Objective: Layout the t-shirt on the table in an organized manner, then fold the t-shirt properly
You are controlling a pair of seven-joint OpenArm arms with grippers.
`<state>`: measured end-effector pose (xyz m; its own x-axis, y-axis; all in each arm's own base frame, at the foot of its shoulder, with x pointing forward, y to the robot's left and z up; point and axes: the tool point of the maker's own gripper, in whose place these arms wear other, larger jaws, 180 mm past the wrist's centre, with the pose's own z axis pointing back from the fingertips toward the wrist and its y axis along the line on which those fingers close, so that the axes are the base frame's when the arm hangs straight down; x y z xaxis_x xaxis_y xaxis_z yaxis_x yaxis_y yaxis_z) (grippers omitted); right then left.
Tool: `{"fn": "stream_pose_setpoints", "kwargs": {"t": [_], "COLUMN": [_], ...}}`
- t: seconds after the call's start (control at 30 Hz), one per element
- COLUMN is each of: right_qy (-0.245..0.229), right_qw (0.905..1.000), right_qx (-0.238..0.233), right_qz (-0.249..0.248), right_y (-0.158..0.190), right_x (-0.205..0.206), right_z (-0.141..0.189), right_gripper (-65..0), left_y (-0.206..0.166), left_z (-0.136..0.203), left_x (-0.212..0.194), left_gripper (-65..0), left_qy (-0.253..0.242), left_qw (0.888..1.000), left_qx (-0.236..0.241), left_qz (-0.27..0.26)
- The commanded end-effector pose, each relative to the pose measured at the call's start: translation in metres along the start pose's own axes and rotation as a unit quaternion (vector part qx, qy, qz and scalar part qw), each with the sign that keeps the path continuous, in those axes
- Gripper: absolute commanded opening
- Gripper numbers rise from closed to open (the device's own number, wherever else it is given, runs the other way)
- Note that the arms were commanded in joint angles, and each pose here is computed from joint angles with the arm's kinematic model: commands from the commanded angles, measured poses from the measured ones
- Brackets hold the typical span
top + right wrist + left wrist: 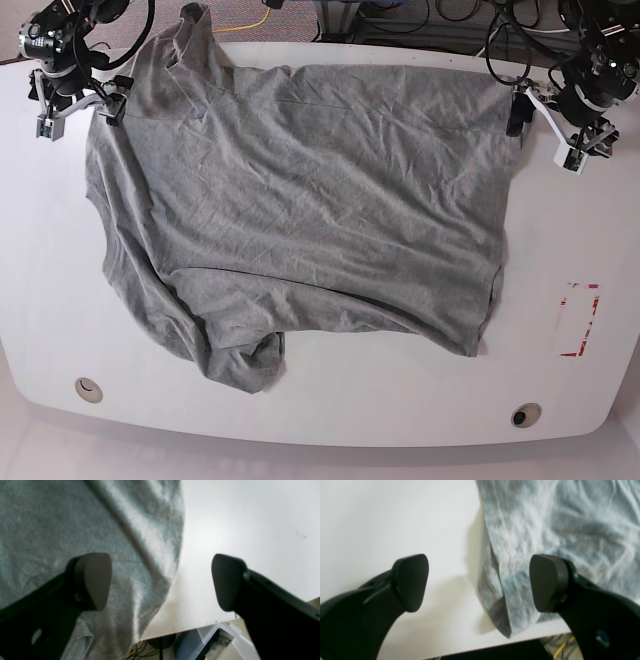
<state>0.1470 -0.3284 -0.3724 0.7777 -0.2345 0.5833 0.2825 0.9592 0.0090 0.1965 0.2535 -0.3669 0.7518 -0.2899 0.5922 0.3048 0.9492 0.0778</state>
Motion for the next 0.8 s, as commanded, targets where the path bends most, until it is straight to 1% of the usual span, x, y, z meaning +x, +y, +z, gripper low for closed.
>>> {"fn": "stream_pose_setpoints", "kwargs": {"t": [0.0,0.2,0.53,0.77], "right_qy": [-0.019,-0.019,-0.013,-0.005], "right_qw": [0.9998,0.9998,0.9999,0.9999], "right_qx": [-0.006,-0.005,0.002,0.006], "right_qz": [0.006,0.006,-0.001,-0.009], "right_y": [-0.004,-0.004,-0.003,-0.003], "right_x": [0.011,0.011,0.006,0.0], "right_z": [0.004,0.004,0.0,-0.004], "right_gripper": [-5.1,-5.1,-5.1,-5.1], "left_y": [-0.006,-0.023,-0.029,-0.045], "left_z": [0.001,-0.005,-0.007,-0.016], "left_x": [0.01,0.008,0.008,0.003], "left_gripper": [-3.9,-3.9,-4.0,-4.0], "left_qy": [-0.02,-0.013,-0.013,-0.001], "left_qw": [1.0,0.999,0.999,0.997], "left_qx": [-0.01,-0.035,-0.043,-0.07], "left_qz": [-0.01,-0.02,-0.021,-0.025]}}
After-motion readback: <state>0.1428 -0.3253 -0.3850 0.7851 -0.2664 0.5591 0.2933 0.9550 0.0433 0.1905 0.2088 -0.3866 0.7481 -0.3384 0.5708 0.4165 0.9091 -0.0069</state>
